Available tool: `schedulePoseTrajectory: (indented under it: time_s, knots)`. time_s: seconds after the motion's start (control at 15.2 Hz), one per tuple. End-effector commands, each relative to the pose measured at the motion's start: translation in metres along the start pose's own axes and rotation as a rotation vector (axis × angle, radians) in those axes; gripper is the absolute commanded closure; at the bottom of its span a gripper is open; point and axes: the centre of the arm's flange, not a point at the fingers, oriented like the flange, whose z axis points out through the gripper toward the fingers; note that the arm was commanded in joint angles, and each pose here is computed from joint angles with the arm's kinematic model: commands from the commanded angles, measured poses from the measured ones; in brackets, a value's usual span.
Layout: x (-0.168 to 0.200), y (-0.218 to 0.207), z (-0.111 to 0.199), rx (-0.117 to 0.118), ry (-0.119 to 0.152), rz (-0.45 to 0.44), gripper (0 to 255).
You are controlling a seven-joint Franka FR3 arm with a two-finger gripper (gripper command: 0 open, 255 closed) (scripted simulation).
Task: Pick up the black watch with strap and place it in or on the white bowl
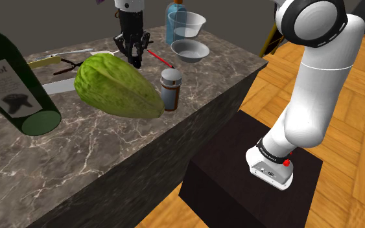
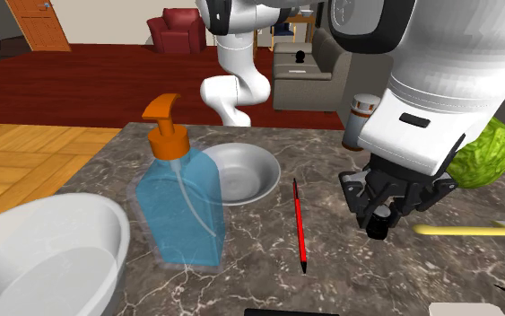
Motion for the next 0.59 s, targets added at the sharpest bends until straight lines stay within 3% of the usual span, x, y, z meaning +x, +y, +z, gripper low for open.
schedulePoseTrajectory:
  time_s: [0.0, 0.26, 0.53]
  knots:
    - [0.000, 0.000, 0.000, 0.000, 0.000, 0.000, 255]
    - [0.000, 0.000, 0.000, 0.000, 0.000, 0.000, 255]
    - [-0.001, -0.001, -0.021, 0.000, 0.000, 0.000, 255]
